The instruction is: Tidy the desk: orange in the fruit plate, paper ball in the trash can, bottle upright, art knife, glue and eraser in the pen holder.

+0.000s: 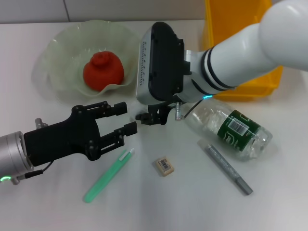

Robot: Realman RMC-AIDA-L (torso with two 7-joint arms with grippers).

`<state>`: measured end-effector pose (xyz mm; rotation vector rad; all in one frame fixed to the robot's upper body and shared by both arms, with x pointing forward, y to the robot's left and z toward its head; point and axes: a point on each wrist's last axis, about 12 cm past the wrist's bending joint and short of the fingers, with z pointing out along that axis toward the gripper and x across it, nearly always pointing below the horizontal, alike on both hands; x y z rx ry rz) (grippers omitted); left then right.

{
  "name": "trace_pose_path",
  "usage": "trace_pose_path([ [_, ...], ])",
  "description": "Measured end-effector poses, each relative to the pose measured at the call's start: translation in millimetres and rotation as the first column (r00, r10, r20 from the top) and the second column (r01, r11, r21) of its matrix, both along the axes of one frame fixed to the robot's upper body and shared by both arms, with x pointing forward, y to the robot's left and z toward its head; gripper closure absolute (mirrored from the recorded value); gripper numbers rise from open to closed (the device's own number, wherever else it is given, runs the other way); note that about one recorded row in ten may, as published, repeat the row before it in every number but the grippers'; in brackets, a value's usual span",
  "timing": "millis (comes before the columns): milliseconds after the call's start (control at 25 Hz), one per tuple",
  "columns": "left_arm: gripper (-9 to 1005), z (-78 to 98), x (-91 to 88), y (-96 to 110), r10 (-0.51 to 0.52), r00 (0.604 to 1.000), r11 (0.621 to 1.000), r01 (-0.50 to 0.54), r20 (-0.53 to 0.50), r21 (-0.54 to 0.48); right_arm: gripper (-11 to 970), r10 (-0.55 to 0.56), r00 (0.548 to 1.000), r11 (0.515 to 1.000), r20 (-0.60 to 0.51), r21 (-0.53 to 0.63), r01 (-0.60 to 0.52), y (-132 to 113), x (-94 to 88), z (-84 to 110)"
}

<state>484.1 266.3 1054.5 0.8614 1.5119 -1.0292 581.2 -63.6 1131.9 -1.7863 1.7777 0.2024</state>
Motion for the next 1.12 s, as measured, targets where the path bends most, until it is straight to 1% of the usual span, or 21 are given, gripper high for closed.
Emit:
trace_pose_path([
  [120,480,0.2,-0.2,0.1,-0.001,1.0,1.0,0.001,0.001,-0.002,490,-0.026,1.0,0.997,-0.017,0.066,0.027,-6.1,-6.1,4.4],
  [160,480,0.2,-0.2,0.1,-0.001,1.0,1.0,0.001,0.001,-0.002,490,-0.026,1.0,0.997,-0.017,0.066,0.027,-6.1,-6.1,4.4],
  [200,480,0.5,-0.2,0.0,-0.001,1.0,1.0,0.001,0.002,-0.004,490,-0.041,0.998,0.991,-0.044,0.128,0.047,-10.6,-9.7,5.9],
  [240,480,0.6,-0.1,0.0,-0.001,1.0,1.0,0.001,0.002,-0.005,490,-0.041,0.998,0.991,-0.044,0.128,0.047,-10.6,-9.7,5.9],
  [280,480,0.7,-0.1,0.1,0.0,1.0,1.0,0.0,0.002,-0.006,490,-0.041,0.998,0.986,-0.053,0.162,0.049,-13.0,-11.3,7.4],
  [320,480,1.0,0.2,0.6,0.003,1.0,1.0,-0.003,0.004,-0.007,490,-0.032,0.998,0.972,-0.062,0.231,0.046,-18.0,-14.9,11.0],
  [360,480,1.0,0.2,0.6,0.003,1.0,1.0,-0.003,0.004,-0.007,491,-0.032,0.998,0.972,-0.062,0.231,0.046,-18.0,-14.9,11.0],
  [400,480,1.0,0.0,1.1,0.007,1.0,1.0,-0.007,0.004,-0.008,491,-0.032,0.997,0.953,-0.067,0.3,0.051,-24.2,-17.7,15.4],
  [440,480,0.8,-0.1,1.5,0.009,1.0,1.0,-0.009,0.003,-0.008,491,-0.032,0.997,0.953,-0.067,0.3,0.051,-24.2,-17.7,15.4],
  [520,480,0.3,-0.8,2.4,0.014,1.0,1.0,-0.014,0.002,-0.008,491,-0.059,0.996,0.923,-0.068,0.376,0.081,-36.0,-17.2,21.9],
  [600,480,0.1,-1.1,2.6,0.016,1.0,1.0,-0.016,0.001,-0.008,491,-0.071,0.995,0.914,-0.069,0.394,0.093,-40.1,-16.4,23.3],
  [680,480,-0.3,-1.5,3.0,0.018,1.0,1.0,-0.018,0.0,-0.007,490,-0.087,0.994,0.896,-0.069,0.431,0.108,-47.9,-16.4,25.6],
  [720,480,-0.5,-1.6,3.2,0.019,1.0,1.0,-0.019,-0.001,-0.007,490,-0.093,0.993,0.874,-0.066,0.472,0.114,-56.5,-17.6,28.7],
  [800,480,-0.8,-1.8,3.1,0.019,1.0,1.0,-0.019,-0.002,-0.007,490,-0.097,0.993,0.863,-0.064,0.492,0.117,-61.7,-18.2,30.2],
  [880,480,-1.5,-2.4,2.9,0.02,1.0,1.0,-0.02,-0.006,-0.009,489,-0.105,0.992,0.833,-0.072,0.538,0.127,-72.9,-19.3,33.6],
  [920,480,-2.0,-2.8,2.8,0.021,1.0,1.0,-0.021,-0.009,-0.011,489,-0.109,0.99,0.797,-0.085,0.588,0.138,-85.0,-20.4,37.8],
  [960,480,-2.0,-2.8,2.8,0.021,1.0,1.0,-0.021,-0.009,-0.011,489,-0.109,0.99,0.797,-0.085,0.588,0.138,-85.0,-20.4,37.8],
  [1000,480,-2.1,-2.9,2.8,0.021,1.0,1.0,-0.022,-0.01,-0.011,489,-0.11,0.989,0.769,-0.095,0.622,0.145,-93.0,-21.6,40.0],
  [1040,480,-2.3,-3.0,2.6,0.022,1.0,1.0,-0.022,-0.011,-0.012,490,-0.095,0.99,0.724,-0.106,0.675,0.142,-104.7,-25.4,41.4],
  [1080,480,-2.3,-3.0,2.6,0.022,1.0,1.0,-0.022,-0.011,-0.012,490,-0.095,0.99,0.724,-0.106,0.675,0.142,-104.7,-25.4,41.4],
  [1120,480,-2.5,-3.1,2.5,0.022,1.0,1.0,-0.022,-0.012,-0.012,490,-0.081,0.991,0.671,-0.108,0.729,0.134,-118.6,-30.7,39.2],
])
